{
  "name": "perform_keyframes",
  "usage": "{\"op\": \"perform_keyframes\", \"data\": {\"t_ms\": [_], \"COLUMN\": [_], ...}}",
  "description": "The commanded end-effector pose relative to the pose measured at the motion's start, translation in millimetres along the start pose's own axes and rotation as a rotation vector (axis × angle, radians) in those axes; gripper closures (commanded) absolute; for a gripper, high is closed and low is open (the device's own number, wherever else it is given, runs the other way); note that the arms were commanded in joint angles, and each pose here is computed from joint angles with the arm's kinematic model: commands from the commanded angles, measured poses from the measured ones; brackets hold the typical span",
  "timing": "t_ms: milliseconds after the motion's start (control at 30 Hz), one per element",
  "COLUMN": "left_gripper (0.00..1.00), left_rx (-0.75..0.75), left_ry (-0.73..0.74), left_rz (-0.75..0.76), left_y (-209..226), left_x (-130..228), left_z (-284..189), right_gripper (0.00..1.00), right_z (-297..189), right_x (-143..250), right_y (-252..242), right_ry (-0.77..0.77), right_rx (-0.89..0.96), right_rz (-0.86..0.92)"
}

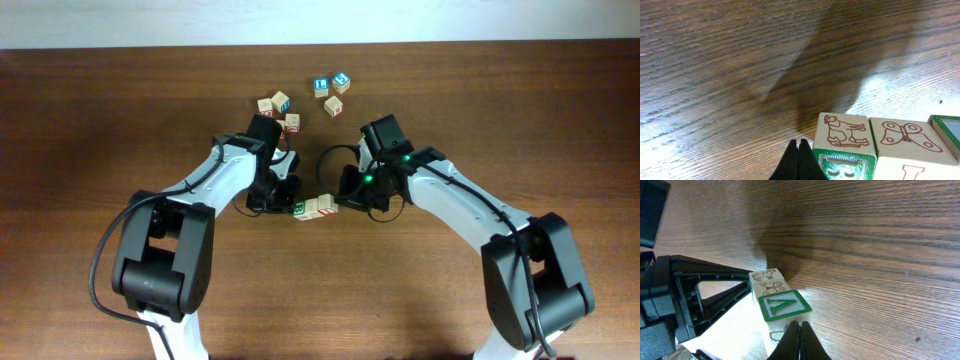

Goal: Rotate 3 blocks

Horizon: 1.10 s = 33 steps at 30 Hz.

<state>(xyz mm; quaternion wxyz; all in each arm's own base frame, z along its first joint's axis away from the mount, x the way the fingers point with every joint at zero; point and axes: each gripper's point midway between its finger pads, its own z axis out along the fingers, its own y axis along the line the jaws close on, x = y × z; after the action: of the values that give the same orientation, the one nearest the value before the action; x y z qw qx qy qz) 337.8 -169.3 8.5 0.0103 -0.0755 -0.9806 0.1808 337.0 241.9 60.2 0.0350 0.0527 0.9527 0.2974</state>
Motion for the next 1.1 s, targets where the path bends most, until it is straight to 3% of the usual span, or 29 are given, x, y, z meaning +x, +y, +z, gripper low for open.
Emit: {"op": "perform_keyframes", "data": {"t_ms": [0, 1067], "left_gripper": [1.00, 1.00], "left_rx": [0.108, 0.107], "left_ry": [-0.006, -0.006], "left_rz": [0.026, 0.026], "left_y": [-27.4, -27.3], "left_x": [1.8, 1.8], "left_z": [-6.8, -6.8], "right_gripper": [0.96, 0.96], "right_z": [-3.8, 0.0], "right_x": [8.2, 15.4], "right_y": [37.0, 42.5], "right_ry": [0.016, 0.029], "right_rx": [-0.083, -0.081], "right_rz": [-0.078, -0.086]}}
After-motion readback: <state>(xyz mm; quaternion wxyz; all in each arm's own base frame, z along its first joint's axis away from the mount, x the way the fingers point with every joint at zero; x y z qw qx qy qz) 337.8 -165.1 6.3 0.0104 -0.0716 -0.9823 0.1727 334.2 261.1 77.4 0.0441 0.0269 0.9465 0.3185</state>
